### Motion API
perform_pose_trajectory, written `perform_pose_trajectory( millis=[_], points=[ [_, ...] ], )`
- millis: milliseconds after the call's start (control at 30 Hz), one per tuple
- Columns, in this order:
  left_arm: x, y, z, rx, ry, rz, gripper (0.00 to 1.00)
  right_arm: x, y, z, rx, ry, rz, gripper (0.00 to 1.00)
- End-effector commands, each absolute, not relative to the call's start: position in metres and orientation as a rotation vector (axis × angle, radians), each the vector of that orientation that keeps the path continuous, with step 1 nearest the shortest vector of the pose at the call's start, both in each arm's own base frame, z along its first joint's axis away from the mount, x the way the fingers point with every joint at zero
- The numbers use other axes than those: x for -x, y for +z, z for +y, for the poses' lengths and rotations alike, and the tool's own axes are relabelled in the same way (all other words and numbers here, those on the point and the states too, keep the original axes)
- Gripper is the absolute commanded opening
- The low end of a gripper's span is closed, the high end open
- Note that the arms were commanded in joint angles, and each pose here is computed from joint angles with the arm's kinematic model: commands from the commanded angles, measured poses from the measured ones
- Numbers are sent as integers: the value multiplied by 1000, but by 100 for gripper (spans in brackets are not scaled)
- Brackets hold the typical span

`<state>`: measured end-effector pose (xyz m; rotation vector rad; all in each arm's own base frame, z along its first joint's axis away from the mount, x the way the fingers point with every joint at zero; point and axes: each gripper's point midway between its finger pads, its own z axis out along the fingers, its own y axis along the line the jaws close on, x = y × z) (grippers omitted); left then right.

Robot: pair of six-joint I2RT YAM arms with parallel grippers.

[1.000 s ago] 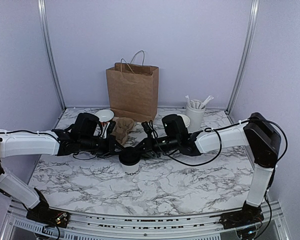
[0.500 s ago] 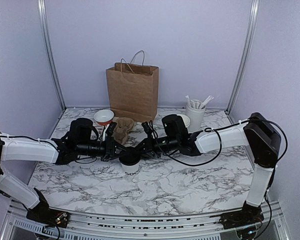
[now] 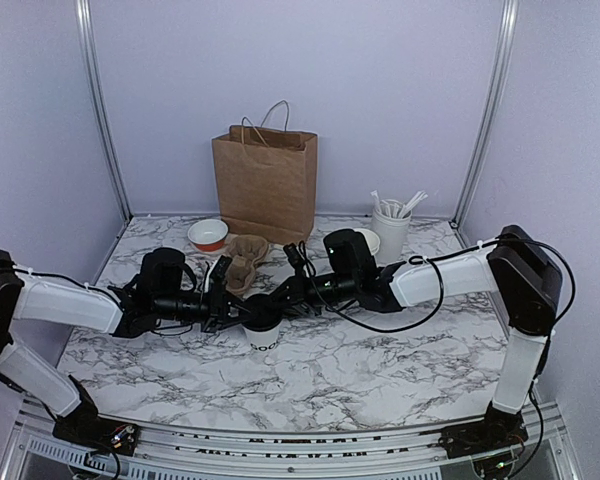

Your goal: Pack the takeout coffee

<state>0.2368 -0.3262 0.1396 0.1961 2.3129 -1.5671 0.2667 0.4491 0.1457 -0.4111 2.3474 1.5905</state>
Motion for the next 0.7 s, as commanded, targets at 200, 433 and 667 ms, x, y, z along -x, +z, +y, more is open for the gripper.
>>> perform_pose_trajectory(
  millis=[200, 433, 667],
  points=[
    [-248, 199, -331, -255, -1573, 2184, 0, -268, 141, 448, 416, 1567, 2360, 0],
    [-269, 145, -316, -138, -1477, 2309, 0, -267, 136, 449, 418, 1563, 2371, 0],
    [-261, 89, -310, -72, -1436, 2475, 0, -267, 136, 448, 419, 1562, 2371, 0]
  ],
)
